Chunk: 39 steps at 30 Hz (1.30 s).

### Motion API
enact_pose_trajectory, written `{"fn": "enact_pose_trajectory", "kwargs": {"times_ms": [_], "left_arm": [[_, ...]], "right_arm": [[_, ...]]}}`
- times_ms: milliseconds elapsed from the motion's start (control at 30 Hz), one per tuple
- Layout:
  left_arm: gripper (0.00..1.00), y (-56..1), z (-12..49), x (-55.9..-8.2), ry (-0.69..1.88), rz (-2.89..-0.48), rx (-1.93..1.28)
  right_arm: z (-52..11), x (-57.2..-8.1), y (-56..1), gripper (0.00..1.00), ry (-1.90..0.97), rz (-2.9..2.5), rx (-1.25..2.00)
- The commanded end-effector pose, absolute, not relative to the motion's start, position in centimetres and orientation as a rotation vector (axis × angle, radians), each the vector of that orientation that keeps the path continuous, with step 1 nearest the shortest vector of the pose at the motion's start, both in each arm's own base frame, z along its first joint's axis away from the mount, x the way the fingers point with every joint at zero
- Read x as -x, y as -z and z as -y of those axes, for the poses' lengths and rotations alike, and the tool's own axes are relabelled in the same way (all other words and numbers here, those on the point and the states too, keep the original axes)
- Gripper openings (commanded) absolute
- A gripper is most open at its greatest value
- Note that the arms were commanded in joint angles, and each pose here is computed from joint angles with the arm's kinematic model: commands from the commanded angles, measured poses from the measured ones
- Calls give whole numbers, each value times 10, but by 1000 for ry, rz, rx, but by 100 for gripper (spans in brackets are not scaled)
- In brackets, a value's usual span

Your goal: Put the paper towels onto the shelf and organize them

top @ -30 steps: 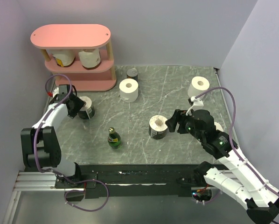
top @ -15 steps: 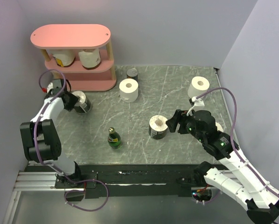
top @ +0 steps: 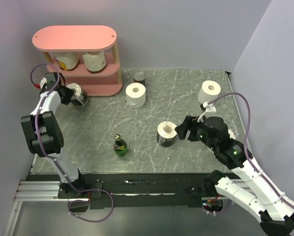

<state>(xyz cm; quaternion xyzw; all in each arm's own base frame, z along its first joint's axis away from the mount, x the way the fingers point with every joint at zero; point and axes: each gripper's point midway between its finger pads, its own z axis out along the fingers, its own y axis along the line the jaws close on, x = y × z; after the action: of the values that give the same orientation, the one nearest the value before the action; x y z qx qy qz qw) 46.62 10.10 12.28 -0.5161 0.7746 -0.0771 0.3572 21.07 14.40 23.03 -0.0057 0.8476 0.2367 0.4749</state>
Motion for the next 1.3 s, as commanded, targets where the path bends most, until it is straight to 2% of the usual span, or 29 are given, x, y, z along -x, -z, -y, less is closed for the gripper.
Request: {"fn": "enact_pose_trajectory", "kwargs": {"times_ms": [0, 467, 567, 633, 733, 1067, 1267], "left_arm": [[42, -157, -110, -503, 283, -1884, 1306], [44, -168, -120, -545, 358, -1816, 1271], [51, -167, -119, -548, 371, -1813, 1273], [60, -166, -119, -546, 372, -1811, 1279], [64, -172, -118, -542, 379, -1794, 1269], [65, -213, -124, -515, 388, -1709, 1240], [65, -213, -122, -492, 411, -1699, 1223]], "right_arm": [[-148, -219, -253, 79, -608, -2012, -1], [-156, -227, -253, 78, -615, -2035, -7], [-157, -228, -253, 78, -615, -2036, -7], [-158, -229, -255, 78, -618, -2035, -4], [-158, -229, -257, 78, -620, -2029, -3], [-156, -224, -260, 79, -629, -2025, -6], [-155, -217, -260, 79, -660, -2015, -13]]}}
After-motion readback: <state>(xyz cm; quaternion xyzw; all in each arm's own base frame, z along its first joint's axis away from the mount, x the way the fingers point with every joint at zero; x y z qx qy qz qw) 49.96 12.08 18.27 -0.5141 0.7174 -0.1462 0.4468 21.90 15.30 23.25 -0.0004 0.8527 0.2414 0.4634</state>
